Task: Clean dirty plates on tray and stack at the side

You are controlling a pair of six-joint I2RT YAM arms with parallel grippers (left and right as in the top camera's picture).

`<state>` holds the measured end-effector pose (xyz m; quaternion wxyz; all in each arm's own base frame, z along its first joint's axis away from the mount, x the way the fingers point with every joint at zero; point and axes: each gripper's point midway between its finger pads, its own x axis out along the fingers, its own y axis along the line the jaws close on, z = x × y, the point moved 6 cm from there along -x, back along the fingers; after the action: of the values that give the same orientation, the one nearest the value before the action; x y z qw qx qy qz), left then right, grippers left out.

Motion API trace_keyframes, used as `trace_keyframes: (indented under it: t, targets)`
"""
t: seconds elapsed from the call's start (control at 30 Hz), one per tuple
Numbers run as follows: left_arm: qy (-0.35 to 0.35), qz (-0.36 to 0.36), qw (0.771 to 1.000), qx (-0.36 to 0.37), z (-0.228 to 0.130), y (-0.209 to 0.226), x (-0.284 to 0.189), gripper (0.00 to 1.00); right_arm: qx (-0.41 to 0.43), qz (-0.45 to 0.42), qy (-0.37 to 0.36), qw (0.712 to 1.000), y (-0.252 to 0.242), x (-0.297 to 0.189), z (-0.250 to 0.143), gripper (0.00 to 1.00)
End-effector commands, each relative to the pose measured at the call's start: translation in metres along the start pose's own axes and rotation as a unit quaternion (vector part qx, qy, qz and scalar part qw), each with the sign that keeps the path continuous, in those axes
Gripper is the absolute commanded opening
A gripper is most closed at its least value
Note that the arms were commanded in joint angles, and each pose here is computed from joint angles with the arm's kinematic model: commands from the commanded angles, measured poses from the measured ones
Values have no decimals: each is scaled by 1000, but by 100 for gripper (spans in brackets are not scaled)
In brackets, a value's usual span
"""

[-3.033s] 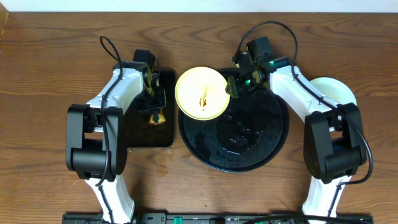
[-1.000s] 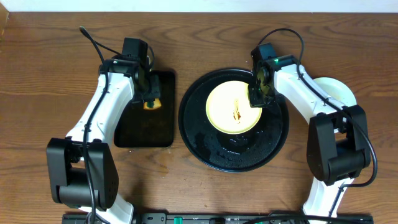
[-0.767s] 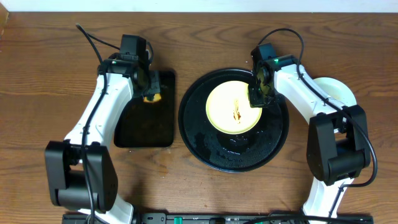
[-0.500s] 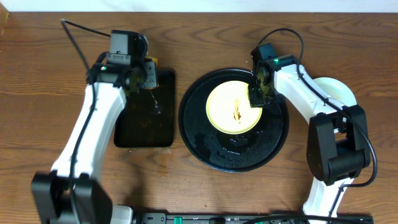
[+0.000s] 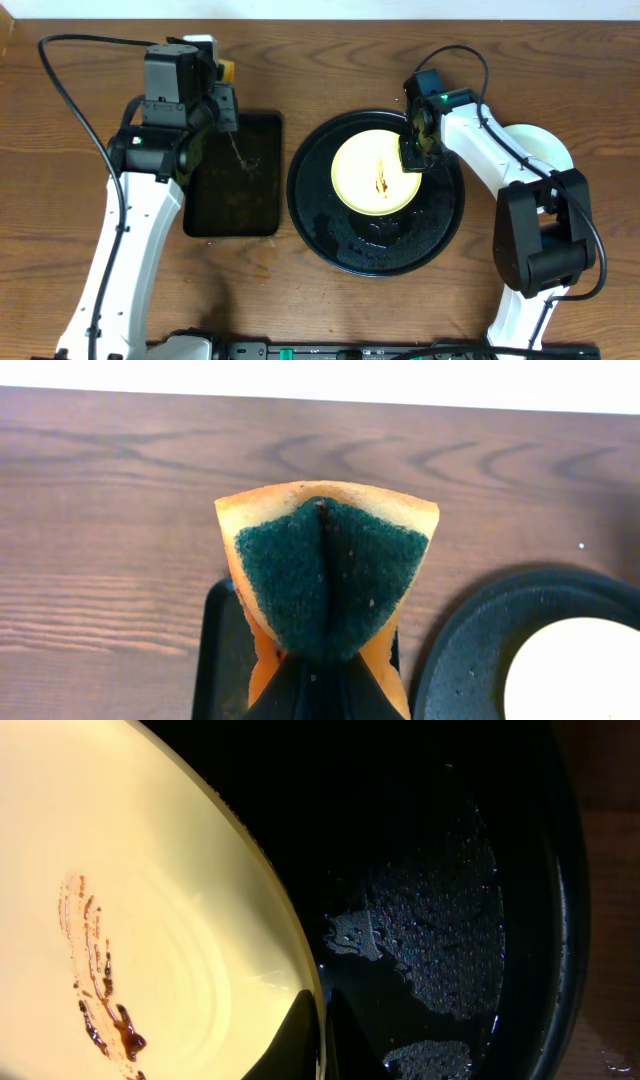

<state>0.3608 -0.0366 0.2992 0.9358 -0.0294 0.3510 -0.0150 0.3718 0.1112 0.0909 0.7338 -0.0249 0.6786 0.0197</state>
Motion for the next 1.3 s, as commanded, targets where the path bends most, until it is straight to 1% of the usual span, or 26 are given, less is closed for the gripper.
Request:
trace_keyframes:
  t: [0.0,0.4,0.67,0.8,0.93,1.17,1.27]
  targets:
    - [-29,12,999,2,11,4,-13,7,9,-16,-9,1000,-7,-3,3,1]
    - [-60,15,998,0,21,5,-19,8,9,-16,-9,1000,-7,-3,3,1]
    - [-40,18,999,1,14,5,-5,7,9,-16,-9,1000,-7,-3,3,1]
    - [4,22,1000,3,0,6,17,8,9,-17,-8,1000,-7,-3,3,1]
    - [65,29,997,2,-22,7,42,7,9,-17,-9,1000,-7,-3,3,1]
    - [199,42,979,-9,-73,11,81,8,9,-17,-8,1000,-7,-3,3,1]
    - [243,30,969,-14,-91,8,91,8,9,-17,-8,1000,-7,-3,3,1]
